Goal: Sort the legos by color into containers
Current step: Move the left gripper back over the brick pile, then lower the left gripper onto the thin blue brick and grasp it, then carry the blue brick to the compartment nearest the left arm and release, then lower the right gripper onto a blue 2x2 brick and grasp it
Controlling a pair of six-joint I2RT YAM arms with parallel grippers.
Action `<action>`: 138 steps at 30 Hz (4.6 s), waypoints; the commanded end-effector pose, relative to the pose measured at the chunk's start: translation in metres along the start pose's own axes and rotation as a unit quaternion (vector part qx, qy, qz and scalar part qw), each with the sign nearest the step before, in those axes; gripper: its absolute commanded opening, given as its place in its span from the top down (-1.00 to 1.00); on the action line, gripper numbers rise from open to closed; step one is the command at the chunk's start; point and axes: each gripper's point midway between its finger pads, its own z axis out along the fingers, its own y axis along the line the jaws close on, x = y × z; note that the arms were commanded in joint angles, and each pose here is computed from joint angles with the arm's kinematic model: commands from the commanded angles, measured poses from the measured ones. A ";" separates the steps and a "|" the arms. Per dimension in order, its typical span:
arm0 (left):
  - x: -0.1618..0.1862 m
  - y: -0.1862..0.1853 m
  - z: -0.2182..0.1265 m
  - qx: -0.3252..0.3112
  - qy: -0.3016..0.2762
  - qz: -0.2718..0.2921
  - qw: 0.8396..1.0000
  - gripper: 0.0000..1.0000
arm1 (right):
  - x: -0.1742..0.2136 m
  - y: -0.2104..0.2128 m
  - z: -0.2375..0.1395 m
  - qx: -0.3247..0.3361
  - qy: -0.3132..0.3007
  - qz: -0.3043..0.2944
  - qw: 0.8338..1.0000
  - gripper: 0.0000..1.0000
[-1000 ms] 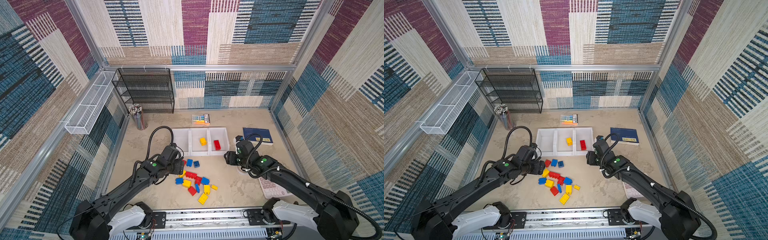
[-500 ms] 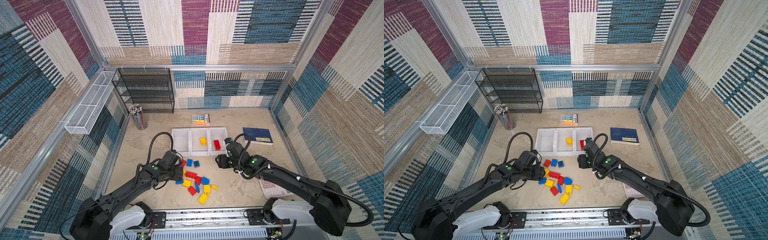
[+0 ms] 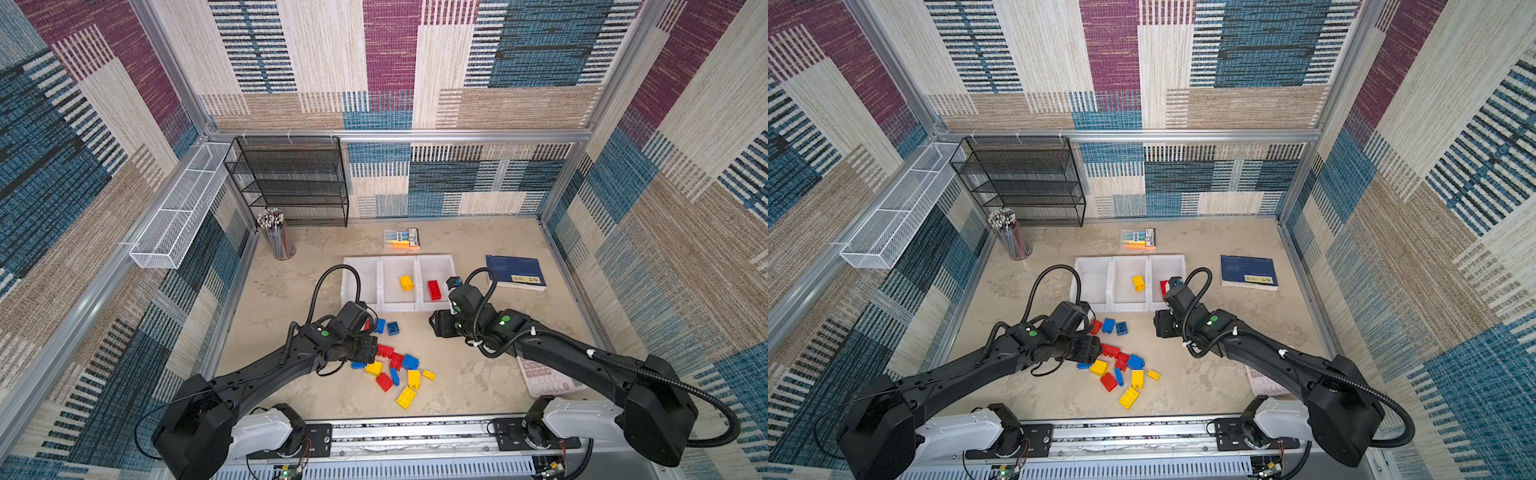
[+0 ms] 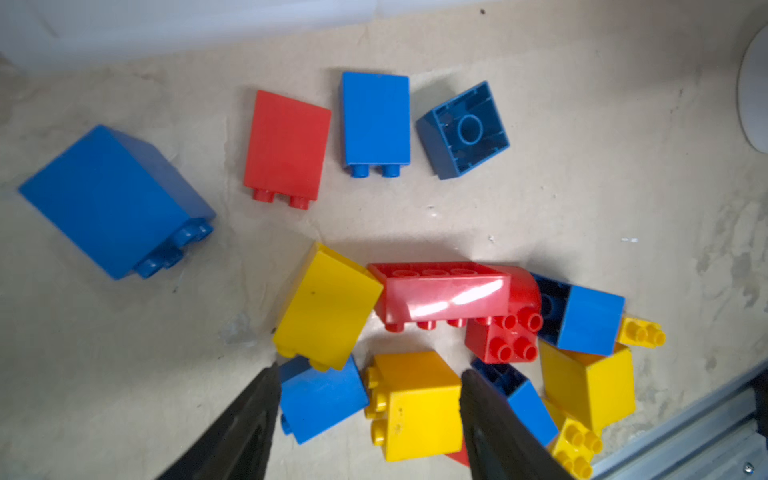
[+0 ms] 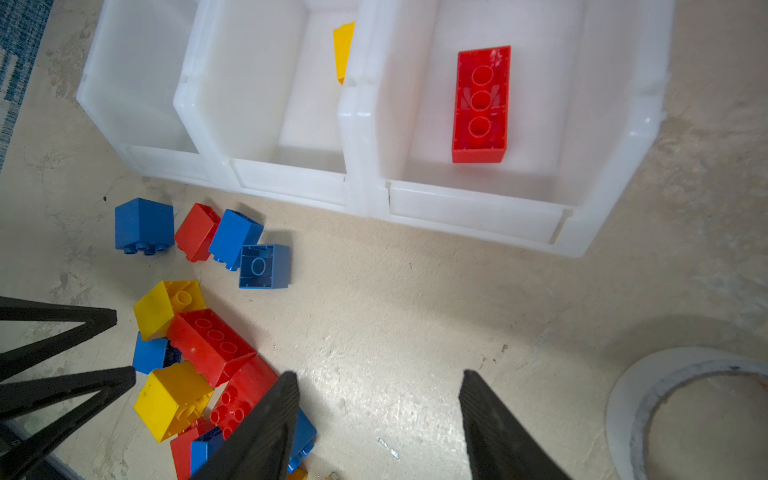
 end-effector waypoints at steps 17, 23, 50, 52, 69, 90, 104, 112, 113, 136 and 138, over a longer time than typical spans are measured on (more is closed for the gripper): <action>0.001 -0.023 0.007 0.009 0.016 0.023 1.000 -0.42 | -0.005 -0.001 -0.005 0.002 -0.014 0.009 1.000 -0.30; 0.020 -0.001 0.002 -0.043 0.030 0.012 0.999 -0.42 | -0.003 -0.001 -0.005 0.000 -0.015 0.013 1.000 -0.30; 0.046 -0.084 0.021 0.038 0.070 0.042 0.996 -0.26 | 0.007 -0.016 -0.003 0.031 -0.007 0.034 0.999 -0.29; 0.045 -0.088 0.024 0.042 0.070 0.043 0.996 -0.23 | 0.007 -0.017 -0.003 0.031 -0.008 0.036 0.999 -0.29; 0.054 -0.086 0.037 0.019 0.093 0.051 0.994 0.43 | 0.014 -0.021 -0.002 0.034 -0.005 0.038 0.999 -0.29; -0.142 -0.007 -0.040 -0.007 -0.107 0.040 0.993 0.67 | -0.002 -0.016 -0.010 0.037 -0.021 0.023 0.999 -0.30; -0.199 0.057 0.018 -0.026 -0.066 -0.025 0.997 0.43 | -0.003 -0.016 -0.012 0.040 -0.017 0.025 0.999 -0.29; -0.201 0.050 -0.005 -0.012 -0.095 -0.036 0.995 -0.11 | -0.004 -0.015 -0.014 0.039 -0.015 0.022 0.999 -0.32; -0.200 0.048 -0.012 -0.005 -0.101 -0.039 0.994 -0.11 | -0.004 -0.014 -0.014 0.039 -0.013 0.020 0.999 -0.32; -0.045 0.070 -0.052 0.012 -0.151 -0.169 0.974 -0.16 | 0.034 0.047 0.008 -0.012 0.058 -0.044 0.997 -0.28; -0.037 0.072 -0.051 0.009 -0.145 -0.173 0.974 -0.17 | 0.046 0.058 0.012 -0.019 0.075 -0.062 0.995 -0.28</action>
